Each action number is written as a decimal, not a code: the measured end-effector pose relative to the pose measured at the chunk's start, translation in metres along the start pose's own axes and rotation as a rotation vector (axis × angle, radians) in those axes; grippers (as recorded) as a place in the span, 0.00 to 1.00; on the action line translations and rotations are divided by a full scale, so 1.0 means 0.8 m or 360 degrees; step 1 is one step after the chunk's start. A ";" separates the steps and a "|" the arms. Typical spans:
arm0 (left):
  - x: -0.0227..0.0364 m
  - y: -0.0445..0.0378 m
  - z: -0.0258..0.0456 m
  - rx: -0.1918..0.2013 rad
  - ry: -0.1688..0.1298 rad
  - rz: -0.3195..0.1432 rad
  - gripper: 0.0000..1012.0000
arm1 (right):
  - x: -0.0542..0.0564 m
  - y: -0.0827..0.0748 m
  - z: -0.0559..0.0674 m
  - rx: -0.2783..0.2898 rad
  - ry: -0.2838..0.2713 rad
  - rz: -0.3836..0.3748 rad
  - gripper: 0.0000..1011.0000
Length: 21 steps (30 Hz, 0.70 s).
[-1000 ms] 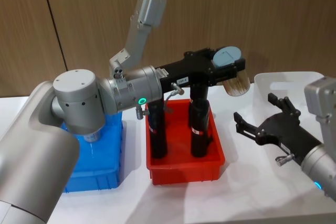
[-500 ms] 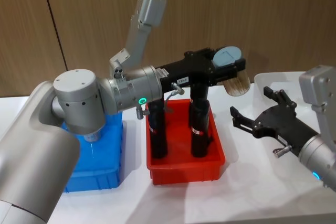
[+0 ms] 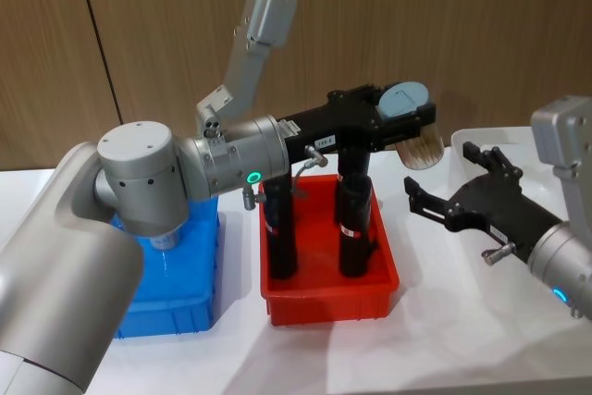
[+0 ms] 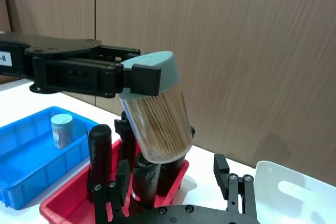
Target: Pick the cotton swabs from the blue box and place them into the white box.
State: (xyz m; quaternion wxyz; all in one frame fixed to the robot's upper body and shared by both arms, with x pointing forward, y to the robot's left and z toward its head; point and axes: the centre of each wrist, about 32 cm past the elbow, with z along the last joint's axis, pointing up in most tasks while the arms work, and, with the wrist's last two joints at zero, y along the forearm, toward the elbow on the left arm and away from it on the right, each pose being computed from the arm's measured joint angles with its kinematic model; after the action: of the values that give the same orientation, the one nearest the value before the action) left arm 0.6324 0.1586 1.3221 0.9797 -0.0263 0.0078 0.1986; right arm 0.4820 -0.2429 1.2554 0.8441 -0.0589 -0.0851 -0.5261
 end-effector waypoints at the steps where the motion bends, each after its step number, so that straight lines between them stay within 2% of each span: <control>1: 0.0000 0.000 0.0000 0.0000 0.0000 0.0000 0.66 | 0.000 0.000 0.001 0.0001 0.0002 0.0001 0.99; 21: 0.0000 0.000 0.0000 0.0000 0.0000 0.0000 0.66 | 0.006 0.012 0.012 -0.0015 0.0008 0.0054 0.99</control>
State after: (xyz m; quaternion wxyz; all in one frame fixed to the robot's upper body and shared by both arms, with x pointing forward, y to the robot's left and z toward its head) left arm 0.6324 0.1586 1.3221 0.9797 -0.0263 0.0077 0.1986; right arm 0.4920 -0.2415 1.2656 0.8527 -0.0630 -0.0797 -0.5124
